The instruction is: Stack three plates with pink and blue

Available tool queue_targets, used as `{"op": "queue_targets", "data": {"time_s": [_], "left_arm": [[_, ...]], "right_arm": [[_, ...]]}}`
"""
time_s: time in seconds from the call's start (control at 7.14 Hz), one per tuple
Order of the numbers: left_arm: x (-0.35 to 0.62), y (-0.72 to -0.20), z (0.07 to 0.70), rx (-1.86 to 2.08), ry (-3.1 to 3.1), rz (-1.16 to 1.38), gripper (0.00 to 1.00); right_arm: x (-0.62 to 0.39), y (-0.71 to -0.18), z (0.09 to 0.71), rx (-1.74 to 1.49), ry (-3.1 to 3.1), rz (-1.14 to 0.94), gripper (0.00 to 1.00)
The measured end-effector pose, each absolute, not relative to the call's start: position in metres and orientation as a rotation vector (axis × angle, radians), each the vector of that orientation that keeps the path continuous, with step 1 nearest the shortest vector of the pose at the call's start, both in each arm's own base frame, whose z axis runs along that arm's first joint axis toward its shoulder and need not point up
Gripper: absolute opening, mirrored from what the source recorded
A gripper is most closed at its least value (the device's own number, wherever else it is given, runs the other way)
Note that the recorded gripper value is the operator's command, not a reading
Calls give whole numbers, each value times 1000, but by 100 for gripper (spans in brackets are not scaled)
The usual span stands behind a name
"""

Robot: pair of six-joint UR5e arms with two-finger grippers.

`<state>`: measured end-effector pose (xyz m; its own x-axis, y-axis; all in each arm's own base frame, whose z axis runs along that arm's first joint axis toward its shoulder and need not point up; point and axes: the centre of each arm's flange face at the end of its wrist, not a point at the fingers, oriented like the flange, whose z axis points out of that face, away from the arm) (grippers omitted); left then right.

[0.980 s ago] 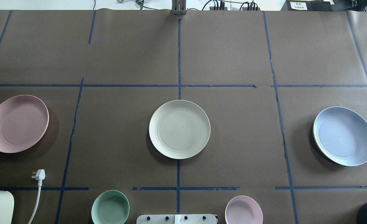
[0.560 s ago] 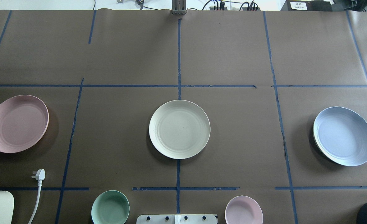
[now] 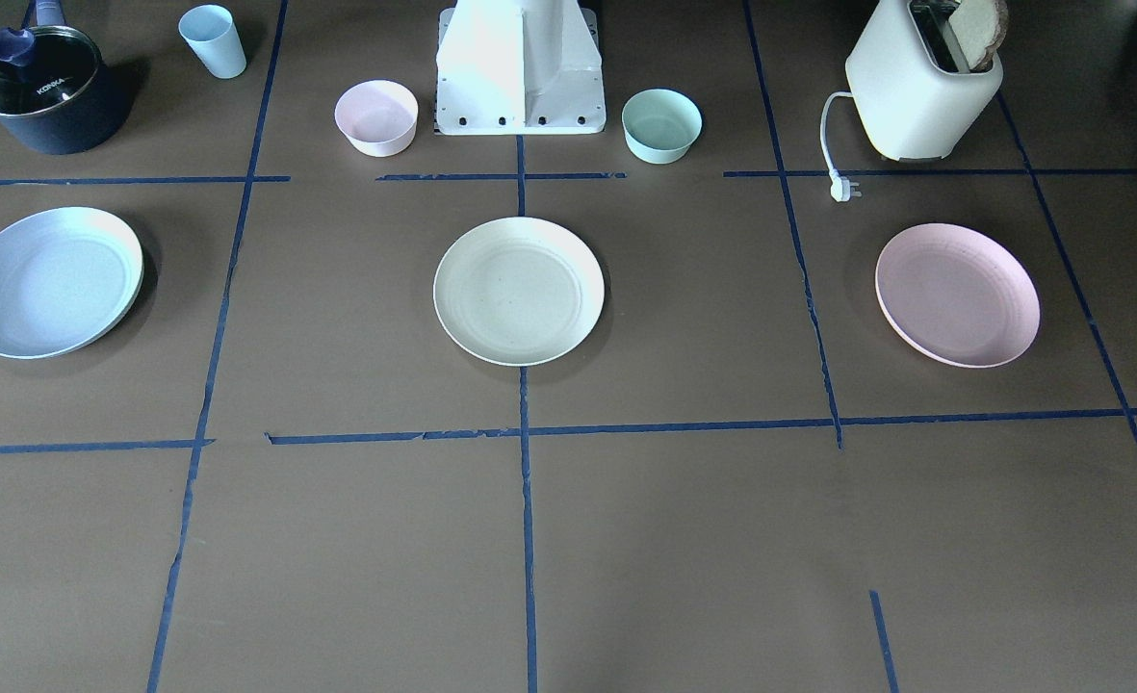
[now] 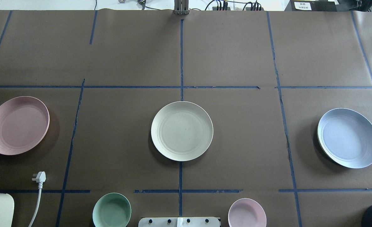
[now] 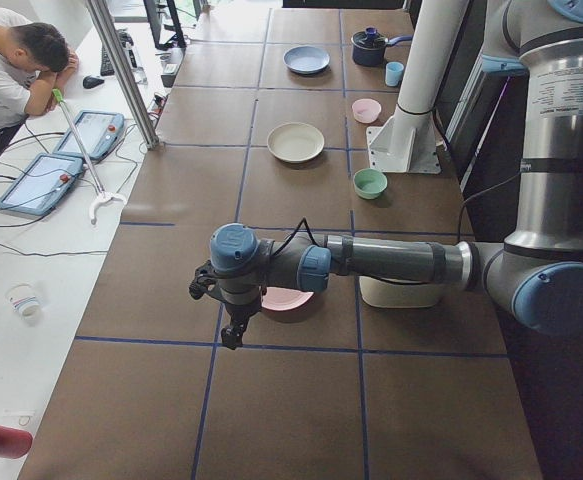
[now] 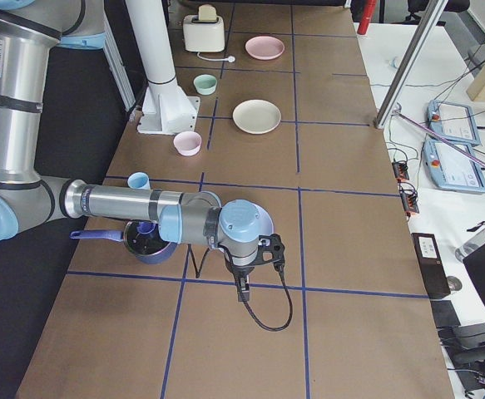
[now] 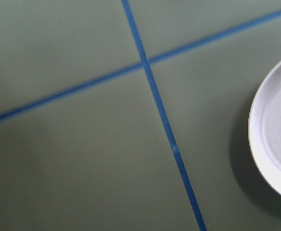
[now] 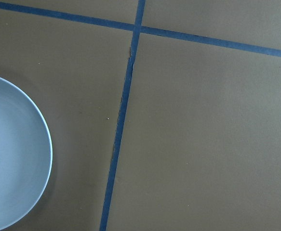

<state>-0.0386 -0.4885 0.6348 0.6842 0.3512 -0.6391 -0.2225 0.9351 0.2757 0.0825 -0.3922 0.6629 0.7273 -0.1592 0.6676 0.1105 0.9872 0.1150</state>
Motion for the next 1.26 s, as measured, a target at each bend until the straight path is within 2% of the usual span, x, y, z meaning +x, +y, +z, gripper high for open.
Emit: {"op": "queue_targets", "data": {"time_s": [0.56, 0.84, 0.98, 1.12, 1.26], "left_arm": [[67, -470, 701, 187, 876, 126, 100], [114, -453, 713, 162, 950, 62, 99], [129, -448, 713, 142, 968, 50, 40], [138, -445, 713, 122, 981, 50, 7], [143, -442, 712, 101, 996, 49, 4]], "right_arm": [[82, -392, 663, 69, -742, -149, 100], [82, -392, 663, 69, -742, -149, 100], [82, -392, 663, 68, -742, -149, 100], [82, -392, 663, 68, -742, -149, 100], [82, -392, 663, 68, -742, -150, 100]]}}
